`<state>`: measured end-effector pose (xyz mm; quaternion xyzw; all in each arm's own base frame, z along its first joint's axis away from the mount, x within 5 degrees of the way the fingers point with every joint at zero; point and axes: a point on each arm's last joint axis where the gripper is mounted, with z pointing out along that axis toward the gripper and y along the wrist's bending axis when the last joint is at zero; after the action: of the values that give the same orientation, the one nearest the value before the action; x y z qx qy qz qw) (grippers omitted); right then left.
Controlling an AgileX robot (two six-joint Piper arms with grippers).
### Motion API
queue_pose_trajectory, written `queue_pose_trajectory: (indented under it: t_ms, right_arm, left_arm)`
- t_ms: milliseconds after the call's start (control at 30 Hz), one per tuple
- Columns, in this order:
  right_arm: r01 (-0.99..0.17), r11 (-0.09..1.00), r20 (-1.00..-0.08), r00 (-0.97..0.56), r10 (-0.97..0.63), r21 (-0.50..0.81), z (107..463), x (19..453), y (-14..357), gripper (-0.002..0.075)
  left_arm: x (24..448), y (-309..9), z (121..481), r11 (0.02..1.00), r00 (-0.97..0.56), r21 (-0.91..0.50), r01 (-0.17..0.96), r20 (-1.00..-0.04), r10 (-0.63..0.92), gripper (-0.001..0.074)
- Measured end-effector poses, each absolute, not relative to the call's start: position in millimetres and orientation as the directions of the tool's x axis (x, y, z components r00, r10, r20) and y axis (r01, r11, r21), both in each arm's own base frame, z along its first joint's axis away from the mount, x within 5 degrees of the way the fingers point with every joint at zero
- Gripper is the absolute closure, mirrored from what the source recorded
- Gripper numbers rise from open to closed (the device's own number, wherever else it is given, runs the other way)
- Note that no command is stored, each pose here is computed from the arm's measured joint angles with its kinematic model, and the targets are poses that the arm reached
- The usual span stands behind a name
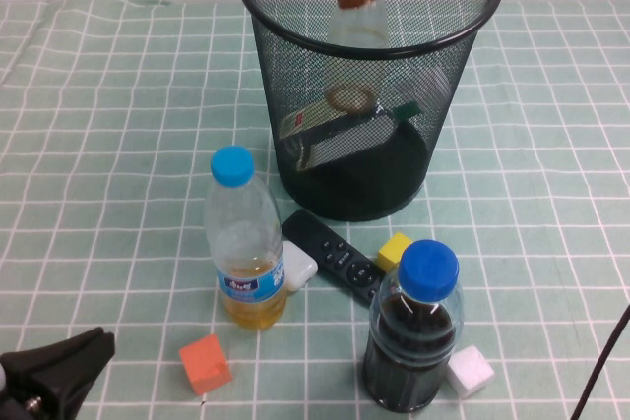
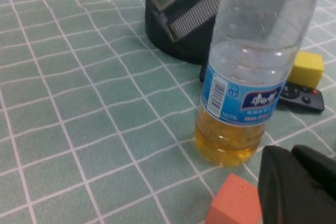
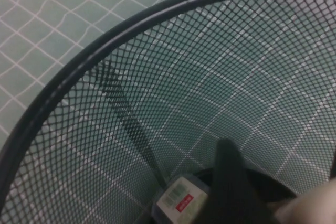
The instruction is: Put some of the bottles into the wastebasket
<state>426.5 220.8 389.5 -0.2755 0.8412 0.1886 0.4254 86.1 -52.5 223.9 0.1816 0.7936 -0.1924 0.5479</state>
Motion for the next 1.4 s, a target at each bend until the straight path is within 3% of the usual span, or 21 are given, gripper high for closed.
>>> queue_pose_trajectory:
  t_ms: [100, 167, 233, 400, 533, 733, 933, 1233, 1400]
  right_arm:
    - [-0.604, 0.791, -0.815, -0.505, -0.286, 0.097, 388.3, 427.5, 220.1, 0.0255]
    - [-0.577, 0.811, -0.812, -0.518, -0.268, 0.100, 392.3, 425.7, 217.1, 0.0243]
    - [-0.550, 0.831, -0.800, -0.536, -0.272, 0.086, 399.6, 419.6, 211.4, 0.0308]
    - [-0.514, 0.857, -0.778, -0.549, -0.304, 0.028, 432.4, 391.5, 191.5, 0.0631]
    - [-0.432, 0.902, -0.781, -0.560, -0.278, -0.011, 462.8, 365.5, 171.1, 0.0708]
    - [-0.342, 0.939, -0.795, -0.560, -0.233, -0.035, 498.2, 327.0, 144.5, 0.0726]
    - [-0.295, 0.955, -0.842, -0.513, -0.167, -0.009, 533.9, 262.0, 110.9, 0.0727]
    - [-0.251, 0.968, -0.896, -0.431, -0.106, 0.006, 548.4, 137.9, 48.5, 0.0727]
    - [-0.157, 0.986, -0.926, -0.360, -0.115, -0.062, 546.7, 94.2, 16.1, 0.0726]
  left_arm:
    - [85.8, -52.7, 223.6, 0.857, -0.330, -0.093, 0.507, -0.939, 0.093, 0.0738]
    - [85.8, -52.7, 223.6, 0.857, -0.327, -0.089, 0.508, -0.940, 0.097, 0.0738]
    - [85.8, -52.7, 223.6, 0.856, -0.326, -0.086, 0.509, -0.940, 0.099, 0.0738]
    - [85.8, -52.6, 223.7, 0.857, -0.324, -0.085, 0.509, -0.941, 0.099, 0.0738]
    - [85.8, -52.6, 223.7, 0.857, -0.324, -0.085, 0.509, -0.941, 0.099, 0.0738]
    - [85.8, -52.6, 223.7, 0.857, -0.324, -0.085, 0.509, -0.941, 0.099, 0.0738]
    - [85.8, -52.6, 223.7, 0.857, -0.324, -0.085, 0.509, -0.941, 0.099, 0.0738]
    - [85.8, -52.6, 223.7, 0.857, -0.324, -0.085, 0.509, -0.941, 0.099, 0.0739]
    - [85.8, -52.6, 223.7, 0.857, -0.324, -0.085, 0.509, -0.941, 0.099, 0.0739]
